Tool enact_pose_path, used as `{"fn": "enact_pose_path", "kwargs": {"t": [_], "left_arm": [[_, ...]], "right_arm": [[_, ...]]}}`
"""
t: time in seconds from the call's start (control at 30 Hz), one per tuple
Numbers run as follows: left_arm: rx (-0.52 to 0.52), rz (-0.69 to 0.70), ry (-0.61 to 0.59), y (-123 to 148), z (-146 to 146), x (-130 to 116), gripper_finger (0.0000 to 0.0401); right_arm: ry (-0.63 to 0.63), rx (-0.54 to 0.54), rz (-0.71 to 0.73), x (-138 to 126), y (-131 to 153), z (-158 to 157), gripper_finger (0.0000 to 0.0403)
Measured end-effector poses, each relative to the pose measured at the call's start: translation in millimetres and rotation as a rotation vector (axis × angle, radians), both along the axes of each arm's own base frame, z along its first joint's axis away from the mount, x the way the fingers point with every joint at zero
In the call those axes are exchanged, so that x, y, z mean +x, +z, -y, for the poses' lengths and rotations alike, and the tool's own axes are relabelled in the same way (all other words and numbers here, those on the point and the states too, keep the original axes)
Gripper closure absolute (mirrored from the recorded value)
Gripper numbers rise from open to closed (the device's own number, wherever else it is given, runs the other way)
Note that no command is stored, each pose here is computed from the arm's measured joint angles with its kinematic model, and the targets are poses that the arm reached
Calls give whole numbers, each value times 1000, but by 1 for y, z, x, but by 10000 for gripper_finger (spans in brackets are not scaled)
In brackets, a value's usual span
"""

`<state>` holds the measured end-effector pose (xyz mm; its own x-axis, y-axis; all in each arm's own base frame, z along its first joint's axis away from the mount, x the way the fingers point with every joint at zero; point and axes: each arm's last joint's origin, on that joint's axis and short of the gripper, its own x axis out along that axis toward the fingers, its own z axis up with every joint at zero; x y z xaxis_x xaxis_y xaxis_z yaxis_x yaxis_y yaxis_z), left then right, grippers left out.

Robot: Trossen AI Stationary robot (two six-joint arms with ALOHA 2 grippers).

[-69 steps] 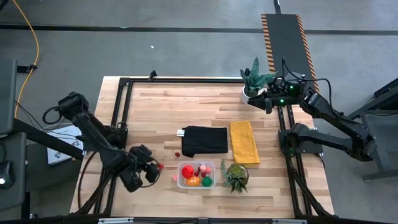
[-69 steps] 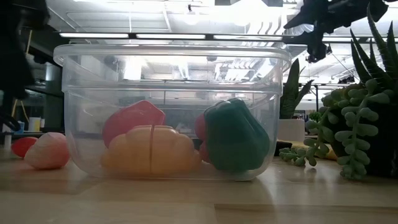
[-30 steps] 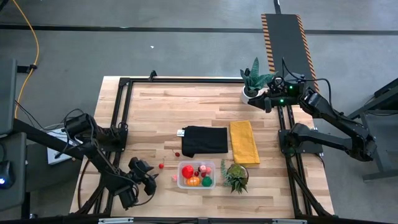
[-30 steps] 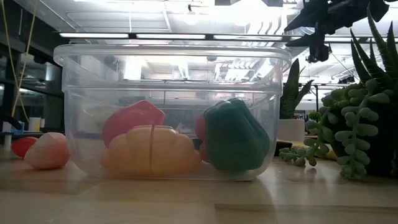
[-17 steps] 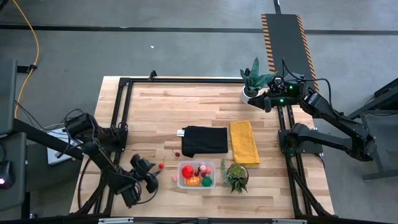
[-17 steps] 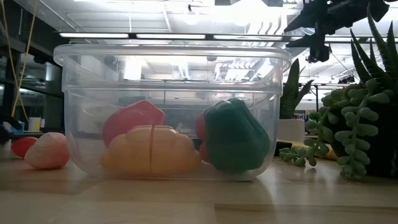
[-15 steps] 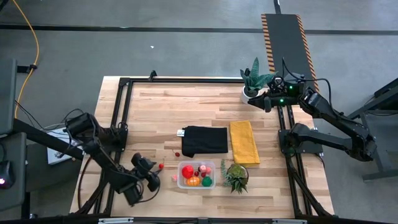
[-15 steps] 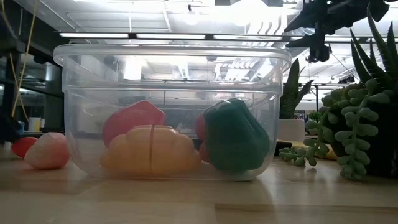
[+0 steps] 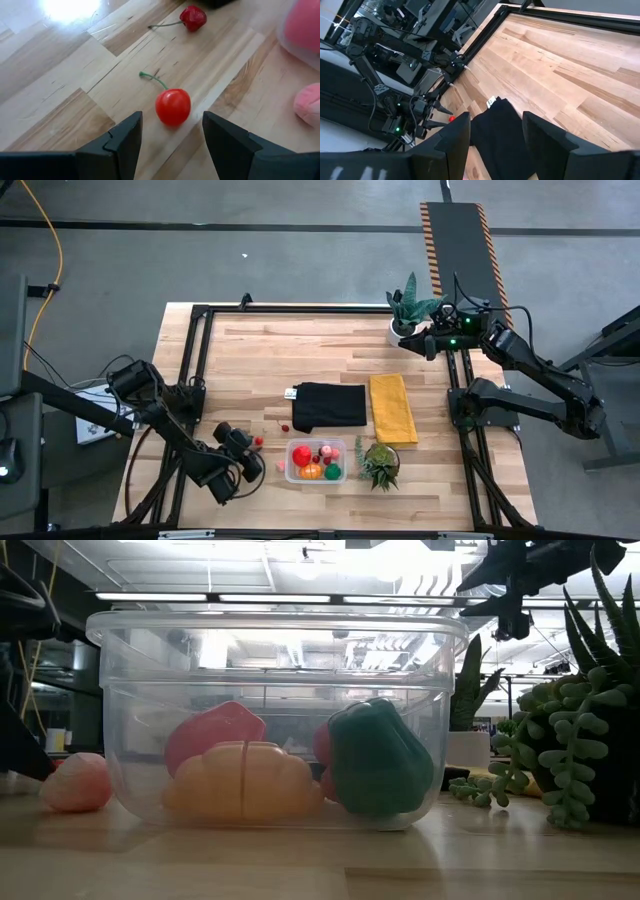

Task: Pick and placing Produce into tupperware
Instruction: Put the bottom red cherry into the transparent bin

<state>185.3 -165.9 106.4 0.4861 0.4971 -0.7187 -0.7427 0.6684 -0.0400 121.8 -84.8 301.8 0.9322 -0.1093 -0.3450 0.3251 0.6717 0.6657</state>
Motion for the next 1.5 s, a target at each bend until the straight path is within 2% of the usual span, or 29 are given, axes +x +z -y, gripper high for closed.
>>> {"fn": "enact_pose_path", "kwargs": {"t": [0.4, 0.77, 1.33, 1.5], "left_arm": [[21, 30, 0, 1, 0, 1, 203], [-24, 63, 5, -11, -5, -4, 203], [7, 116, -5, -10, -4, -1, 203], [4, 113, 31, -10, -11, 5, 203]], "right_arm": [[4, -10, -1, 0, 0, 0, 231], [6, -16, -2, 0, 0, 0, 231], [6, -16, -2, 0, 0, 0, 231], [5, -16, -2, 0, 0, 0, 231]]}}
